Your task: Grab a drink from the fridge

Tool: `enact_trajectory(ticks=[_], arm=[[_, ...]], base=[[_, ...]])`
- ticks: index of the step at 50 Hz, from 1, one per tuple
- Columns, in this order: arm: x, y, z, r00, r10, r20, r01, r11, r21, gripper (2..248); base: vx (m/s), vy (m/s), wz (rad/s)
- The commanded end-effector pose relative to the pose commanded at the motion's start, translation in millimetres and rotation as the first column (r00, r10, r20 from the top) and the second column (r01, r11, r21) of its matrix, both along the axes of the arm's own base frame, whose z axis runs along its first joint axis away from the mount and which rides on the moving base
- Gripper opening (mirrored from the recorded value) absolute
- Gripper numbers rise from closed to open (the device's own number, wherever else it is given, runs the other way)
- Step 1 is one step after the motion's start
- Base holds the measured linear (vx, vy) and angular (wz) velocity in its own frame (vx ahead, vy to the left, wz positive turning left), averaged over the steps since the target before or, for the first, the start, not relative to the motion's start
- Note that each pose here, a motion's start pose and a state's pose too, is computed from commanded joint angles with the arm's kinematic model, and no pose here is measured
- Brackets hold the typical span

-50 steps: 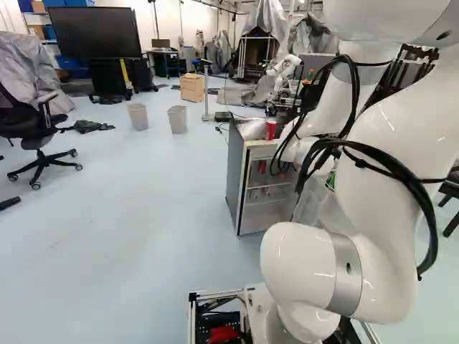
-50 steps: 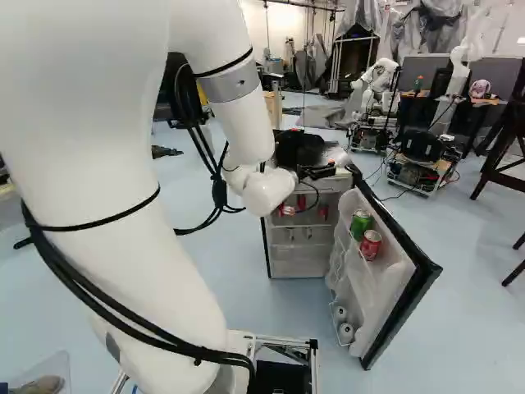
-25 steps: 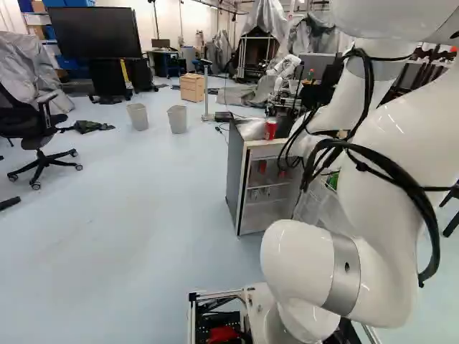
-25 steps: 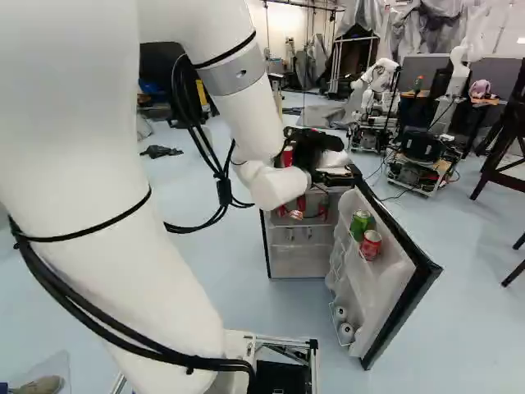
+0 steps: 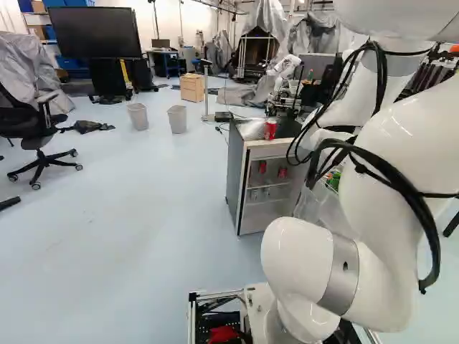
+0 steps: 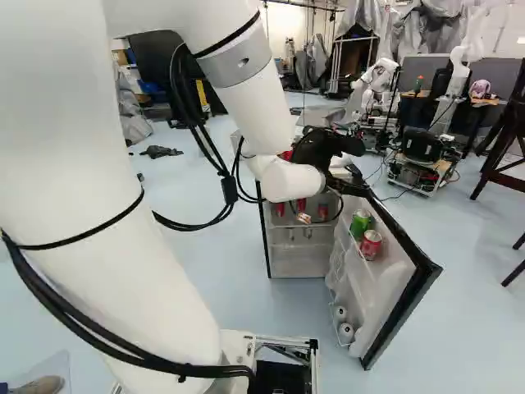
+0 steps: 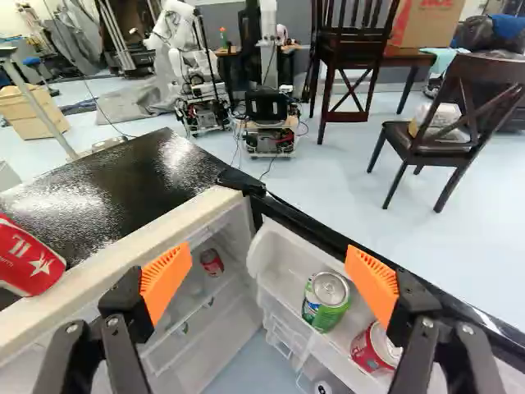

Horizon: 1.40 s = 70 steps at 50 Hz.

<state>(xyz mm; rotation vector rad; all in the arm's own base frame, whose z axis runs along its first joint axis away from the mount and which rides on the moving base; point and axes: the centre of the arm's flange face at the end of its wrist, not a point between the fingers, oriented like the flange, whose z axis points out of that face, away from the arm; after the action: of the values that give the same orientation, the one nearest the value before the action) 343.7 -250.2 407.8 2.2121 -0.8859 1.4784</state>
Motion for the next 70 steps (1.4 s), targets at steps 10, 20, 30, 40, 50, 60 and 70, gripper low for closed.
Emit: enact_trajectory(ticks=[10, 20, 30, 40, 50, 60, 70], arm=[[-7, -13.2, 4.7, 0.999, -0.042, -0.029, 0.043, 0.998, 0.038, 247], [-12, -26.7, 11.3, 0.996, -0.08, -0.043, 0.082, 0.995, 0.061, 247], [-15, -41.8, 21.5, 0.993, -0.111, -0.027, 0.112, 0.992, 0.051, 247], [-15, -57.1, 30.8, 0.99, -0.137, -0.019, 0.137, 0.989, 0.05, 247], [-15, -72.2, 38.5, 0.986, -0.162, -0.025, 0.164, 0.984, 0.064, 247], [-14, -87.0, 45.8, 0.982, -0.187, -0.036, 0.189, 0.978, 0.084, 247], [-15, -101.4, 52.4, 0.976, -0.209, -0.053, 0.214, 0.97, 0.111, 247]], base=[[0.0, 0.0, 0.0], [0.0, 0.0, 0.0], [0.0, 0.0, 0.0], [0.0, 0.0, 0.0], [0.0, 0.0, 0.0], [0.0, 0.0, 0.0], [0.0, 0.0, 0.0]])
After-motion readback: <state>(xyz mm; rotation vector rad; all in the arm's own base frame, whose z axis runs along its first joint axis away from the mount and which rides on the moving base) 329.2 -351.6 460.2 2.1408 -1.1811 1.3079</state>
